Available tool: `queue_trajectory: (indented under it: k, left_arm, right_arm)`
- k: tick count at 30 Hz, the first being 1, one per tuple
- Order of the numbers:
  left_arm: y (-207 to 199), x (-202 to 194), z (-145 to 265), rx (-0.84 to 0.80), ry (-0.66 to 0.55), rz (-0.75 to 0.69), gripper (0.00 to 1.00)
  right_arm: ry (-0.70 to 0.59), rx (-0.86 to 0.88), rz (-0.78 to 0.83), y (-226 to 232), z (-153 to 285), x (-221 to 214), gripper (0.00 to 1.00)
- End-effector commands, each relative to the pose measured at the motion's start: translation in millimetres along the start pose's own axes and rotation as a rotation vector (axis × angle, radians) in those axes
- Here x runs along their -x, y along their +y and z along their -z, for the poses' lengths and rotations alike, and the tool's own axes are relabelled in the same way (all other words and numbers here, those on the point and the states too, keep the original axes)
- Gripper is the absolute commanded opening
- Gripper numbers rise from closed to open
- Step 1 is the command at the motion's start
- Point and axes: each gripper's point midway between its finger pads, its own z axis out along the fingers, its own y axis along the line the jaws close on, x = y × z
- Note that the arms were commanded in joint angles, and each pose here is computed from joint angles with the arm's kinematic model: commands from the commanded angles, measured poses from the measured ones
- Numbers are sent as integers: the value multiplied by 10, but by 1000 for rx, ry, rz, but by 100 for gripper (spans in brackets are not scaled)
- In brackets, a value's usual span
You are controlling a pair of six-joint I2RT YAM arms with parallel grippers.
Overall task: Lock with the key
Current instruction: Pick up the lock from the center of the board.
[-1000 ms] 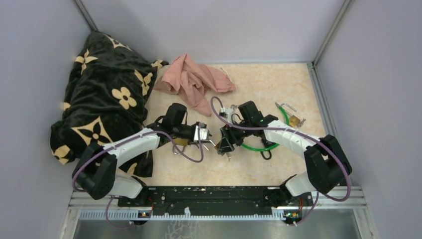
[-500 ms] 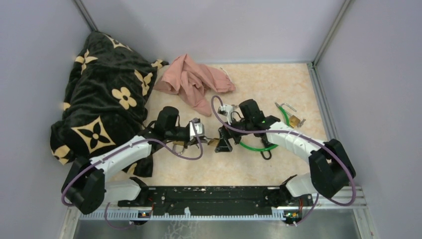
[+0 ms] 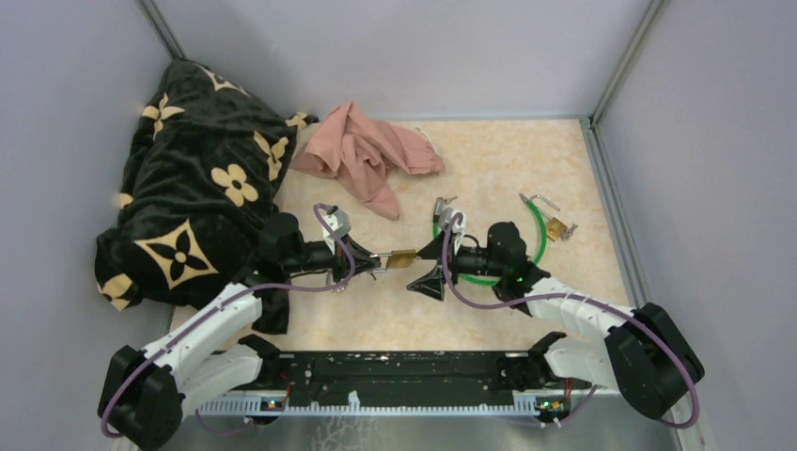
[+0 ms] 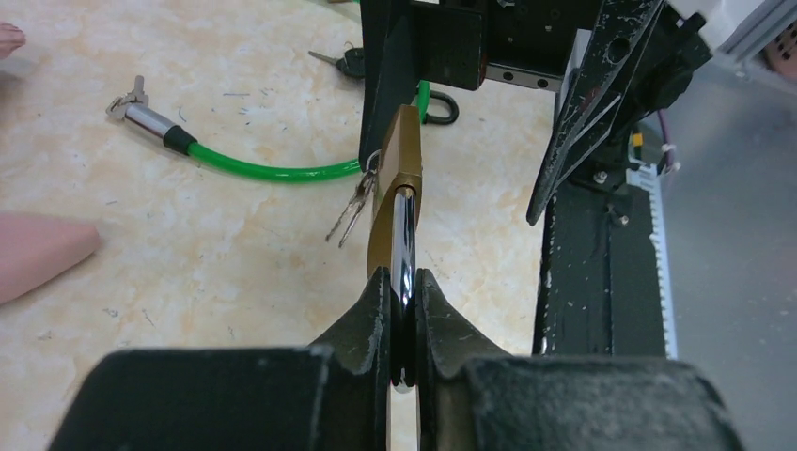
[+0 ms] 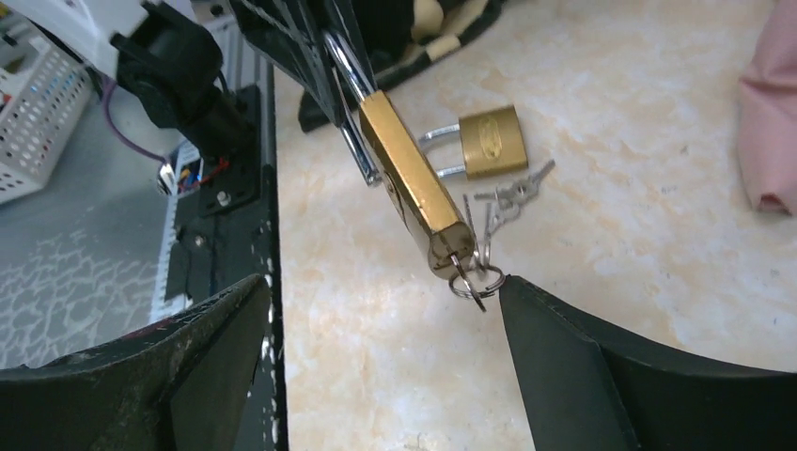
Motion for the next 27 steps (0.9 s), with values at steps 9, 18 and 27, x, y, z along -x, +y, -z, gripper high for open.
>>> queue_trajectory:
  k: [9,18,27]
  left_arm:
    - [-308,570,163,-97,-264,-80,0]
    - [-346,554,180,-115,-281,-89,0]
    - [-378,519,184,-133,-283,-98,0]
  right_arm:
    - [-331,168,115,298,-179,747,81]
    - [-306,252,103,430,-297,681,60]
    - [-367,276,55,498,-273,821,0]
